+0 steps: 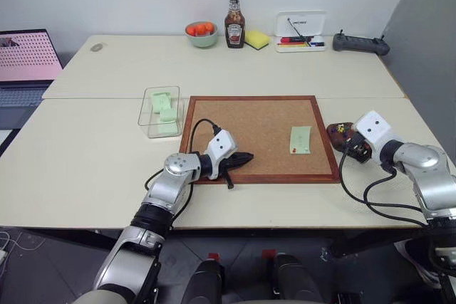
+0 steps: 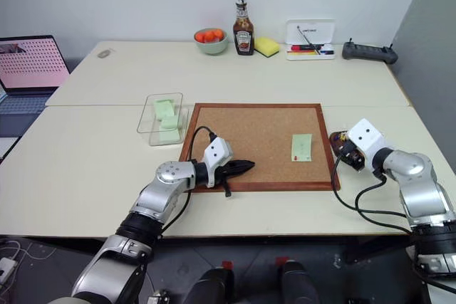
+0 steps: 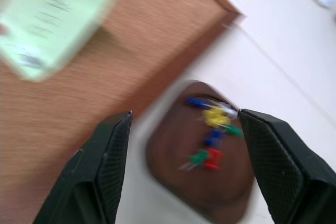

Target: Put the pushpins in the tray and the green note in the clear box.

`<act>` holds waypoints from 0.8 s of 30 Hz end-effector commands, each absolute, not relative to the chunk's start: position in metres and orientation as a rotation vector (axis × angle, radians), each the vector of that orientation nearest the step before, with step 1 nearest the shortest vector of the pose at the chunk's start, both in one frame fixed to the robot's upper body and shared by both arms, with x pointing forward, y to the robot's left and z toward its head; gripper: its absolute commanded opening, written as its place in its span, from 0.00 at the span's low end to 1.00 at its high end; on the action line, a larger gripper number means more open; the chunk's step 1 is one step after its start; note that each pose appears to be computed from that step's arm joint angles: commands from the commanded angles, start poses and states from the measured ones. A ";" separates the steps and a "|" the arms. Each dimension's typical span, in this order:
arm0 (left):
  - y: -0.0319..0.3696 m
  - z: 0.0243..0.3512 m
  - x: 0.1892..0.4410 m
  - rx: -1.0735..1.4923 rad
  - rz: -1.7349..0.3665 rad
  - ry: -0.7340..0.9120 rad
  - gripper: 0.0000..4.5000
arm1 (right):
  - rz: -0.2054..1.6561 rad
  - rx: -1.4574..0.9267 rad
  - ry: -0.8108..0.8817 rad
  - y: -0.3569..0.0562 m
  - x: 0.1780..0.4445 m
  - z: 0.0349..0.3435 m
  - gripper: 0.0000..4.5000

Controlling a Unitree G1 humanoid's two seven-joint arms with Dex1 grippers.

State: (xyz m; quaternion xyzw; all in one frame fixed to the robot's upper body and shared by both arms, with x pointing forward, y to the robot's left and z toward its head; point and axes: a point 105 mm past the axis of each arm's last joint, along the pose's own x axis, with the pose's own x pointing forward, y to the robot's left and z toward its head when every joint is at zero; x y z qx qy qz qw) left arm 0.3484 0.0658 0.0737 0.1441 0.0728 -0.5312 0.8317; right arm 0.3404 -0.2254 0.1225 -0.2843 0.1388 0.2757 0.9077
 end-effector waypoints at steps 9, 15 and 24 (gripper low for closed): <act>0.070 0.050 0.338 0.318 -1.147 0.253 0.00 | 0.628 -0.404 0.232 -0.180 0.349 0.118 0.74; 0.072 0.050 0.337 0.321 -1.144 0.255 0.00 | 0.624 -0.380 0.225 -0.173 0.356 0.116 0.61; 0.073 0.050 0.337 0.325 -1.140 0.256 0.00 | 0.646 -0.374 0.238 -0.169 0.353 0.111 0.18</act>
